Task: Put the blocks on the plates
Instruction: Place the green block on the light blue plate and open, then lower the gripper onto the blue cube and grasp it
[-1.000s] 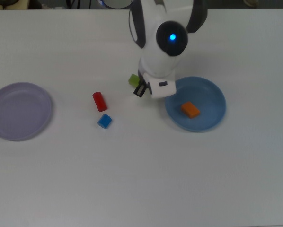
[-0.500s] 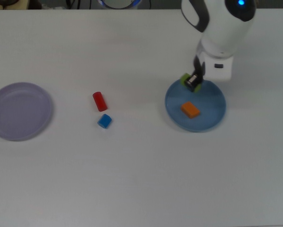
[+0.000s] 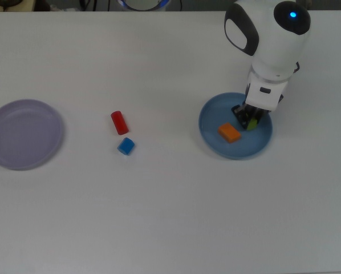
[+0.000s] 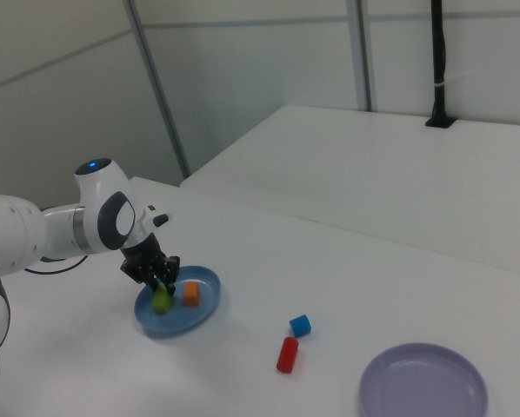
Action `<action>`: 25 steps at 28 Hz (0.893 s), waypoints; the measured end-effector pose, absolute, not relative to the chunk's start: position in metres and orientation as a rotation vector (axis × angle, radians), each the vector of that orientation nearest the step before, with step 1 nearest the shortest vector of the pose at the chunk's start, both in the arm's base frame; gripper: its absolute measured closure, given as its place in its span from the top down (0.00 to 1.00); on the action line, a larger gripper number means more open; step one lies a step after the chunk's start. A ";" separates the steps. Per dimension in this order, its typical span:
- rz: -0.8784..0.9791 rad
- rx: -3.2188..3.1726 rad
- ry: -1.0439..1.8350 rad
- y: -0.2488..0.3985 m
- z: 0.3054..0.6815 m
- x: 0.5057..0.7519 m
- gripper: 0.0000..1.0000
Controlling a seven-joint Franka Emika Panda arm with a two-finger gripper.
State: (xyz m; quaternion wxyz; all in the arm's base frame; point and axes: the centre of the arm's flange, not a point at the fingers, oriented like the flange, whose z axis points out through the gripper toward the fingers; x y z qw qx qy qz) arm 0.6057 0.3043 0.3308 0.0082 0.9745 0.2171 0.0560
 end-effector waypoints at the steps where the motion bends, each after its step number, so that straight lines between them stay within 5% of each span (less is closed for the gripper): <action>1: 0.174 3.047 0.672 0.302 0.331 0.607 0.37; 9: 0.186 3.061 0.581 0.286 0.334 0.616 0.70; 17: 0.289 3.065 0.207 0.202 0.371 0.652 1.00; 25: 0.239 2.991 -0.051 0.097 0.379 0.669 1.00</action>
